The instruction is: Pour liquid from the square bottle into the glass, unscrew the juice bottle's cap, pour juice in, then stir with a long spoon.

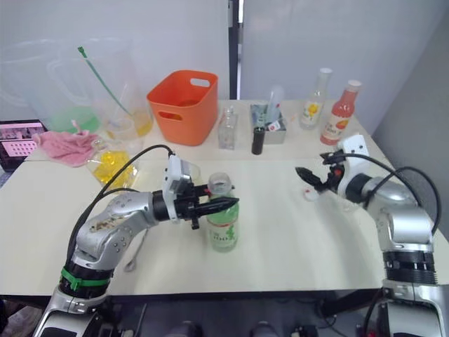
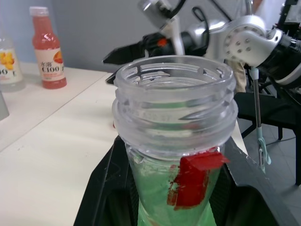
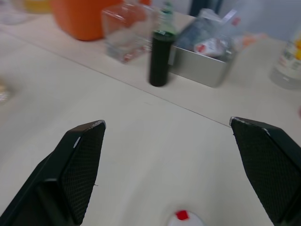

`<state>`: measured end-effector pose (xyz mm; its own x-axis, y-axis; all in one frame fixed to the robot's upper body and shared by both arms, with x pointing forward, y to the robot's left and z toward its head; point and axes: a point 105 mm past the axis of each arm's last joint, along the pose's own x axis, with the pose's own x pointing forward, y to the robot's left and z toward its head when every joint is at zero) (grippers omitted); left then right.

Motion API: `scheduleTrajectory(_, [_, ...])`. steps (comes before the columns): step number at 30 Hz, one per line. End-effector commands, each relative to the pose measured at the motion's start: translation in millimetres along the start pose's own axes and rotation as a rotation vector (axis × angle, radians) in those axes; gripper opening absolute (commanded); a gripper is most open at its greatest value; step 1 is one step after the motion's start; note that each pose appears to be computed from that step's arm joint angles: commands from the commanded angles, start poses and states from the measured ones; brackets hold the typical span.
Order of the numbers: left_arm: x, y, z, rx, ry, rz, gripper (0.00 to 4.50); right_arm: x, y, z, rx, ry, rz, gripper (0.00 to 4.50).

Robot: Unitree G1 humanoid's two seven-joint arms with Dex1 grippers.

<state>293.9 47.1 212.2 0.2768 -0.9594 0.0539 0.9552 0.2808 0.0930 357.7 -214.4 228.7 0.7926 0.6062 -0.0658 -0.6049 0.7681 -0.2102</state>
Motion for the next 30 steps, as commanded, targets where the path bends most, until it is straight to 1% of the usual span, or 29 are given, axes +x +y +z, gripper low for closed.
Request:
scheduleTrajectory(1, [-7, -9, 44, 0.057, -0.084, 0.001, 1.39, -7, 45, 34, -0.045, -0.065, 0.266, 4.48])
scheduleTrajectory(6, [-18, -11, 71, 0.068, -0.091, 0.008, 1.39, -8, 60, 41, -0.035, -0.072, 0.351, 4.48])
scheduleTrajectory(8, [-28, -8, 79, 0.091, -0.060, 0.036, 1.39, -6, 61, 40, -0.036, -0.069, 0.355, 4.48])
scheduleTrajectory(11, [-44, -6, 86, 0.066, -0.017, 0.045, 1.39, -2, 57, 40, -0.040, -0.072, 0.328, 4.48])
scheduleTrajectory(13, [-55, -3, 92, 0.069, -0.004, 0.072, 1.39, -4, 64, 43, -0.038, -0.081, 0.376, 4.48])
scheduleTrajectory(15, [-71, 3, 104, 0.056, -0.006, 0.100, 1.39, -10, 75, 49, -0.040, -0.096, 0.449, 4.48])
scheduleTrajectory(17, [-86, 10, 120, 0.043, -0.030, 0.135, 1.39, -18, 85, 52, -0.031, -0.089, 0.522, 4.48])
scheduleTrajectory(19, [-94, 13, 130, 0.037, -0.044, 0.154, 1.39, -22, 91, 52, -0.022, -0.077, 0.564, 4.48])
scheduleTrajectory(22, [-110, 17, 141, 0.042, -0.031, 0.192, 1.39, -26, 100, 51, -0.004, -0.063, 0.618, 4.48])
scheduleTrajectory(26, [-136, 23, 130, 0.095, 0.083, 0.297, 1.39, -24, 105, 50, 0.010, -0.063, 0.646, 4.48])
scheduleTrajectory(30, [-161, 38, 114, 0.125, 0.121, 0.412, 1.39, -24, 110, 48, 0.003, -0.043, 0.692, 4.48])
